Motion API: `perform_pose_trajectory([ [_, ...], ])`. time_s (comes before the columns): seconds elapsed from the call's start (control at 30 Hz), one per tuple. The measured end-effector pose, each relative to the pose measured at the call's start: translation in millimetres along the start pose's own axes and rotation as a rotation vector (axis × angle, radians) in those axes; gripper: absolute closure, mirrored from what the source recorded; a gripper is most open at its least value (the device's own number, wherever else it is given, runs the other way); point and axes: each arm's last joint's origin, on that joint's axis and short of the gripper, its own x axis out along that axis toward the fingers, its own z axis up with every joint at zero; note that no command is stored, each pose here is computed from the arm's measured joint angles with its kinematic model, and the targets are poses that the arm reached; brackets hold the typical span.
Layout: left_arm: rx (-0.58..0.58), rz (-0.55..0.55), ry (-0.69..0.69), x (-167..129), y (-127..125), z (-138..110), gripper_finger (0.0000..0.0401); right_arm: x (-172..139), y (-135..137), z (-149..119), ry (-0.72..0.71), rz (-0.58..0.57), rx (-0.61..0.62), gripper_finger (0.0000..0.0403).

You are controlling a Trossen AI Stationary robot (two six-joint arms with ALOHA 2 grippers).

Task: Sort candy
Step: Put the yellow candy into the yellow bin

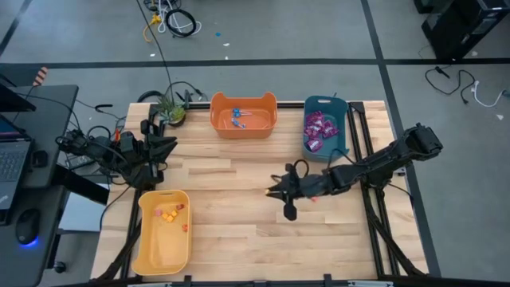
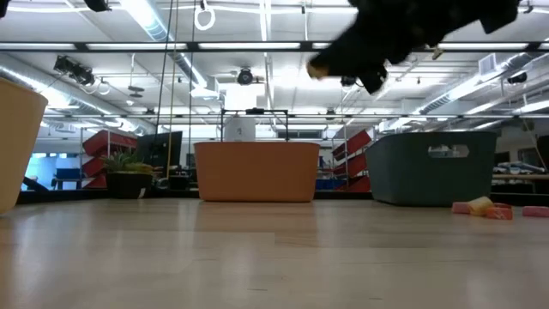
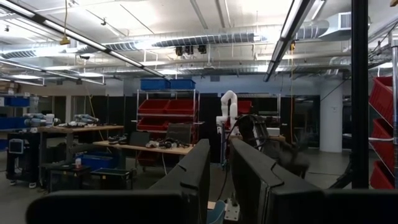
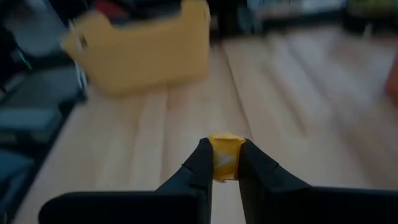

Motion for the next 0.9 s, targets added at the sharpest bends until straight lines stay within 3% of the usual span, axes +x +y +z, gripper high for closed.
perform_pose_trajectory([
  [0.17, 0.0, 0.0, 0.0, 0.1, 0.0, 0.0, 0.0334, -0.3, -0.1, 18.9, -0.181, 0.027, -0.064, 0.0356],
  [0.53, 0.0, 0.0, 0.0, 0.1, 0.0, 0.0, 0.0334, -5.5, -2.0, 42.5, -0.416, 0.022, -0.181, 0.0358],
  [0.9, 0.0, 0.0, 0.0, 0.1, 0.0, 0.0, 0.0334, -8.7, -0.8, 48.9, -0.489, 0.02, -0.215, 0.0359],
])
